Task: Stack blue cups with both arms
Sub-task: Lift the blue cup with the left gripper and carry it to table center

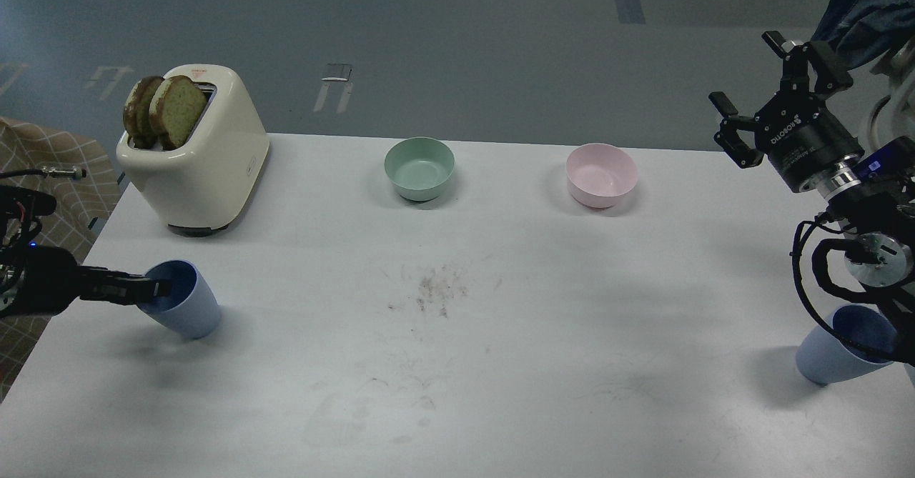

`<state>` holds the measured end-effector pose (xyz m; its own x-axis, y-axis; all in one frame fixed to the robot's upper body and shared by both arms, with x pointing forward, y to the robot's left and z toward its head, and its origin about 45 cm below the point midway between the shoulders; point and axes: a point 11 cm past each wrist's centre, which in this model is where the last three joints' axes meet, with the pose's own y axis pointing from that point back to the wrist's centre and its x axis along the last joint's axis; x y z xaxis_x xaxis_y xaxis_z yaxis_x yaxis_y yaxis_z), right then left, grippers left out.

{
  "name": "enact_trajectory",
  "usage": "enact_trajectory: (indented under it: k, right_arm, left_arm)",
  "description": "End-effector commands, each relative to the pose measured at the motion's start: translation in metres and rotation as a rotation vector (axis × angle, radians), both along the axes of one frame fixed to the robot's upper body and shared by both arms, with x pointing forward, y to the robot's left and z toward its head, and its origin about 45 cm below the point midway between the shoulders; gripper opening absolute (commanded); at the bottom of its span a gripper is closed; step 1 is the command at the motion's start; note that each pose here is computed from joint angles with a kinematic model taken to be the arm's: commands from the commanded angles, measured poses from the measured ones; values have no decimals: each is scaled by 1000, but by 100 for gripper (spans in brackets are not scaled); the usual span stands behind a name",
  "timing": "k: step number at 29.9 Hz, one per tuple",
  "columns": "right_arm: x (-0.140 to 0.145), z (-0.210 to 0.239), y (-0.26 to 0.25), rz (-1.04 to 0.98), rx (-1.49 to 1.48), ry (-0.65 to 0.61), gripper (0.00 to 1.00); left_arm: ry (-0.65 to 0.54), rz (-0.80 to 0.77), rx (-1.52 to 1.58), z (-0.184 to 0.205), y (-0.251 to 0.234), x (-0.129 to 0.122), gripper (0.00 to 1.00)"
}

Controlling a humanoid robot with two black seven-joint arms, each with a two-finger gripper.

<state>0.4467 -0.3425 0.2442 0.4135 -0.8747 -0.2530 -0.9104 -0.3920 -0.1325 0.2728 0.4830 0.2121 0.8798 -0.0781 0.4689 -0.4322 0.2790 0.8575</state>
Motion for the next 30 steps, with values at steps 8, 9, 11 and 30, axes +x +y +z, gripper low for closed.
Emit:
enact_trajectory:
  k: [8, 9, 11, 30]
  right_arm:
    - [0, 0, 1, 2, 1, 0, 100]
    - [0, 0, 0, 1, 0, 0, 100]
    - [0, 2, 0, 2, -1, -3, 100]
    - [34, 126, 12, 92, -181, -218, 100]
  left_arm:
    - [-8, -5, 16, 6, 3, -2, 0]
    - [-11, -5, 17, 8, 4, -2, 0]
    - [-34, -19, 15, 18, 1, 1, 0]
    - [-374, -529, -185, 129, -195, 84, 0]
